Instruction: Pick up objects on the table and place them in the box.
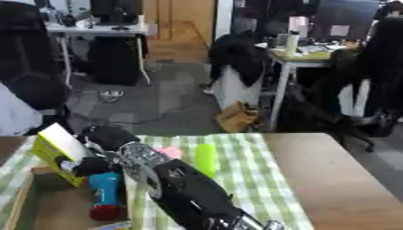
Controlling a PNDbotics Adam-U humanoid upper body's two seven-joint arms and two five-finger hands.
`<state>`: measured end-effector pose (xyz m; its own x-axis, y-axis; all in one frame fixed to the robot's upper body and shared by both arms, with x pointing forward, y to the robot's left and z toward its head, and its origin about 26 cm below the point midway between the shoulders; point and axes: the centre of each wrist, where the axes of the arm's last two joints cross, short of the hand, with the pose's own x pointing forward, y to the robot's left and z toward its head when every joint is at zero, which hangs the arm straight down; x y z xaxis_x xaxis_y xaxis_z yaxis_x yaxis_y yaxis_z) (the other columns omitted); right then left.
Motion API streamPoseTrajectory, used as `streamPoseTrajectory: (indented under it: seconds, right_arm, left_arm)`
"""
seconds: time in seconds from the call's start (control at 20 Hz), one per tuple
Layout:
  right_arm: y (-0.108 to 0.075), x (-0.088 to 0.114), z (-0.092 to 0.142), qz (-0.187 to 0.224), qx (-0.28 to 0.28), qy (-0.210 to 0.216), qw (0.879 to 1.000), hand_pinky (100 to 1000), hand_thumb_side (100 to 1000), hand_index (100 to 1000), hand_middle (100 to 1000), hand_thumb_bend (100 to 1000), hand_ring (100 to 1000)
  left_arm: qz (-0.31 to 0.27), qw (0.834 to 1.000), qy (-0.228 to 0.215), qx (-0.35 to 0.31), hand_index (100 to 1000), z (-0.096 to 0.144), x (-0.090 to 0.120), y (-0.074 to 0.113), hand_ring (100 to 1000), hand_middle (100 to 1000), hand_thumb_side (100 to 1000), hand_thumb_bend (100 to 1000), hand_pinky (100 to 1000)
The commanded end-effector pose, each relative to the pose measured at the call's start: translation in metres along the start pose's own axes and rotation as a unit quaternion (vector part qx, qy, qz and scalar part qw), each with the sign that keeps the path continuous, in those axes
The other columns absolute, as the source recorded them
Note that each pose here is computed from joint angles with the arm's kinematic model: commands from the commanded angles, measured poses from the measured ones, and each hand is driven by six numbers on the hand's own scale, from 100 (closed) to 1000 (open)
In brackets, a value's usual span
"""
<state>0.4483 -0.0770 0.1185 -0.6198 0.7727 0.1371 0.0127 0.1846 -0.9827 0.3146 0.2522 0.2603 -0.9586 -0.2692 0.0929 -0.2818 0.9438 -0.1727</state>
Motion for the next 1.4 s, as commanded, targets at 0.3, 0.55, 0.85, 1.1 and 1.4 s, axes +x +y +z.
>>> streamPoseTrajectory:
  seconds: [0.3,0.55,0.85,1.1,1.4]
  right_arm:
    - [0.005,-0.022,0.004,0.076,-0.064,-0.035,0.994,983,1000,833,826,100,911]
    - [0.014,-0.029,0.007,0.088,-0.023,-0.048,0.995,1000,1000,898,869,180,943]
    - [0.013,-0.031,0.007,0.087,-0.013,-0.059,0.994,1000,1000,923,906,325,963]
    - [0.011,-0.031,0.007,0.082,-0.01,-0.061,0.995,1000,1000,966,930,428,979]
    - [0.009,-0.03,0.007,0.061,-0.004,-0.071,0.996,1000,1000,993,951,532,993]
  left_arm:
    - [0.007,1.0,-0.019,0.004,921,-0.009,0.004,-0.004,903,880,1000,266,858]
    - [0.007,1.0,-0.019,0.005,920,-0.009,0.004,-0.004,903,880,1000,266,858]
    - [0.006,1.0,-0.019,0.007,920,-0.009,0.004,-0.003,903,880,1000,267,858]
    - [0.006,1.0,-0.019,0.008,921,-0.009,0.004,-0.003,903,880,1000,265,858]
    - [0.005,1.0,-0.018,0.009,921,-0.009,0.004,-0.003,903,880,1000,264,858]
